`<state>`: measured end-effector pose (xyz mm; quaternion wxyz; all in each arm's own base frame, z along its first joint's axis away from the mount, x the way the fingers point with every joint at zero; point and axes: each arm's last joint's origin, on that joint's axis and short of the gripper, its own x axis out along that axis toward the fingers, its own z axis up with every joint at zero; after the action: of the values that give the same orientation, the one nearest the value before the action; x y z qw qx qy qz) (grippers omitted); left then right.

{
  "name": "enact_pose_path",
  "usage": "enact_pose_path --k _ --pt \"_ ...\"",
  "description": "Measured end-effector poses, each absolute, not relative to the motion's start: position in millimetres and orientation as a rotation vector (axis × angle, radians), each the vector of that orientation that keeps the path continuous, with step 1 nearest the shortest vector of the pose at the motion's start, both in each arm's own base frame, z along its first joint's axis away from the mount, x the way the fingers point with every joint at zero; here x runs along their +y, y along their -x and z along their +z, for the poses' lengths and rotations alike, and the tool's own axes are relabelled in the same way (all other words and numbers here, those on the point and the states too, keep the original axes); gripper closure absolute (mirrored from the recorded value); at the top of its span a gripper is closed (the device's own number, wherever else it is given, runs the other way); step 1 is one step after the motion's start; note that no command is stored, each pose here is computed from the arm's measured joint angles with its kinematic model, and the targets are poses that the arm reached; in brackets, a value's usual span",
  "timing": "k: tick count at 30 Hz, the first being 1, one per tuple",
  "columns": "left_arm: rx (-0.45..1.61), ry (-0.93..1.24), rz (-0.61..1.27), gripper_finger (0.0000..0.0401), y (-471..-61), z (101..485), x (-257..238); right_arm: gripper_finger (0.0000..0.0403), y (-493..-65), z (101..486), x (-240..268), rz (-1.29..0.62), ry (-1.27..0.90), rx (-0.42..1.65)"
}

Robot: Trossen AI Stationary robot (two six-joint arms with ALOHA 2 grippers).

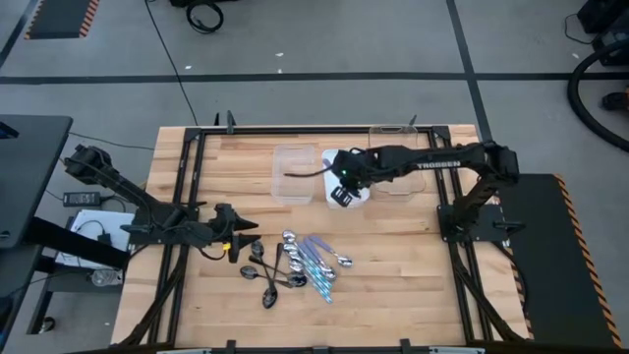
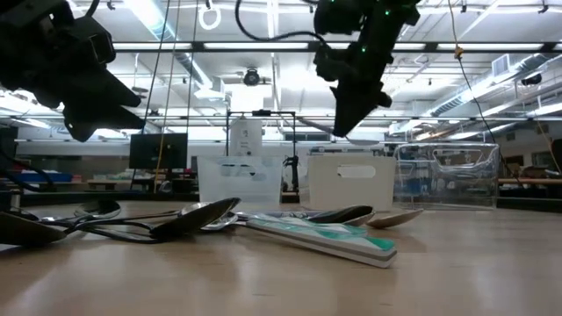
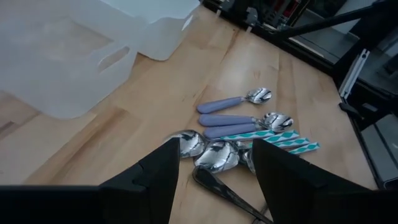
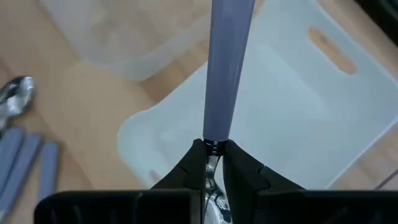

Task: Sort silverware by color (type)
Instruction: Put the violet spoon into the white bin

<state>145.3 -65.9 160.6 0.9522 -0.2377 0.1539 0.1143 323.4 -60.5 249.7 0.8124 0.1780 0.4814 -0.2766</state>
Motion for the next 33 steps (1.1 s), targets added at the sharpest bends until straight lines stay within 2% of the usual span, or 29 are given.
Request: enact_pose_path --k 11,25,29,33 --pt "0.311 0.497 0.235 0.0193 -145.3 160.5 -65.9 0.0359 -323.5 226.9 -98.8 -0.645 -0.431 1.102" --pt "0.308 0.501 0.234 0.0193 -145.4 160.7 -65.9 0.0358 -336.7 172.4 -103.4 -0.606 -0.509 1.293" --pt "0.309 0.494 0.233 0.0193 -145.4 160.7 -65.9 0.0336 -336.9 167.5 -103.5 -0.614 -0.511 1.314" --pt "0.309 0.493 0.233 0.0193 -145.4 160.7 -65.9 0.0291 -336.8 170.7 -103.7 -0.616 -0.506 1.299"
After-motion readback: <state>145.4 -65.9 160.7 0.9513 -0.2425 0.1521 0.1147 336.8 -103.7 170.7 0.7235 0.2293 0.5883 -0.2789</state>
